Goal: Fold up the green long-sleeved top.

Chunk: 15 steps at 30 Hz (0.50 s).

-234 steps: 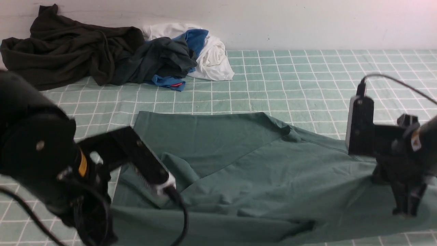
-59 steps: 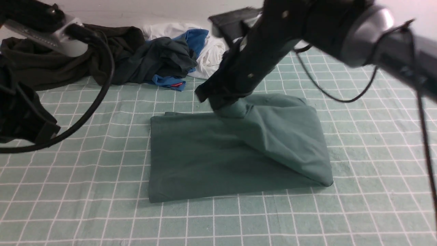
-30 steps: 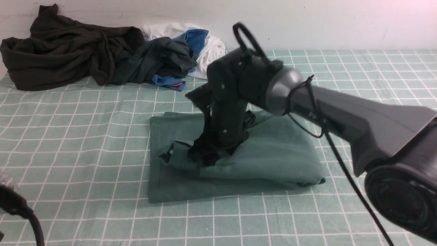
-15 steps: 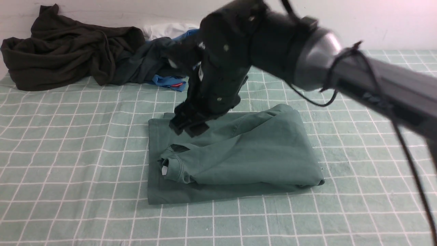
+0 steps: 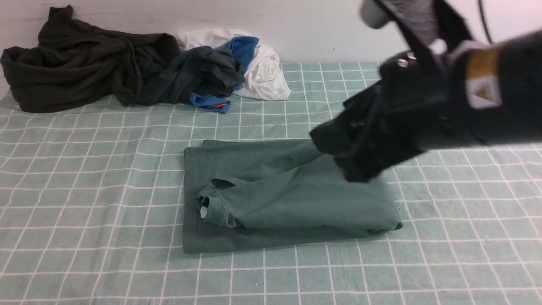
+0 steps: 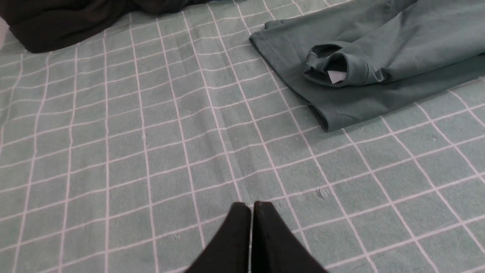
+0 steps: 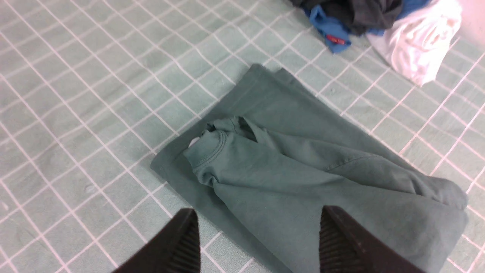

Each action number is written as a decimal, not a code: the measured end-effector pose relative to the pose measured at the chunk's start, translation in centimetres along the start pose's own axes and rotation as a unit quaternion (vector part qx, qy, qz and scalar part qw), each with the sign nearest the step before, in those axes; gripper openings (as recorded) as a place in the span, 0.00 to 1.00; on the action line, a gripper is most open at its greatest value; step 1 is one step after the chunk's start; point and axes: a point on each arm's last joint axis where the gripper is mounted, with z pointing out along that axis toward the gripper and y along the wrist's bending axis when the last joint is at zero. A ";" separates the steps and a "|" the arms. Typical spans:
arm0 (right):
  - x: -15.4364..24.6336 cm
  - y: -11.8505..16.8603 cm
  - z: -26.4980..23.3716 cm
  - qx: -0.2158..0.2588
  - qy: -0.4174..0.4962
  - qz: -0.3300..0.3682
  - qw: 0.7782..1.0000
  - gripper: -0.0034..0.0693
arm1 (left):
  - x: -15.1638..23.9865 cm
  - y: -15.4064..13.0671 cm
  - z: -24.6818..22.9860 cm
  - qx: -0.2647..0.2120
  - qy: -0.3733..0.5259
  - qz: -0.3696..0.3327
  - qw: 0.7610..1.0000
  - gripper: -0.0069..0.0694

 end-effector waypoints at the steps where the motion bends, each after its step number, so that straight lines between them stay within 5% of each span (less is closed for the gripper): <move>1: 0.7 0.0 -1.1 0.000 -0.014 0.000 1.000 0.56 | 0.0 0.0 0.0 0.000 0.000 0.000 1.000 0.09; 7: 4.7 -0.2 -6.0 0.000 -0.074 0.000 0.997 0.29 | 0.0 0.0 0.0 0.000 0.000 0.000 1.000 0.09; 9: 6.3 -0.2 -7.7 0.000 -0.100 0.001 0.995 0.11 | 0.0 0.0 0.0 0.000 0.000 0.000 1.000 0.09; 15: 8.1 -0.2 -9.3 -0.004 -0.120 0.007 0.993 0.03 | 0.0 0.0 0.0 0.000 0.000 0.000 1.000 0.09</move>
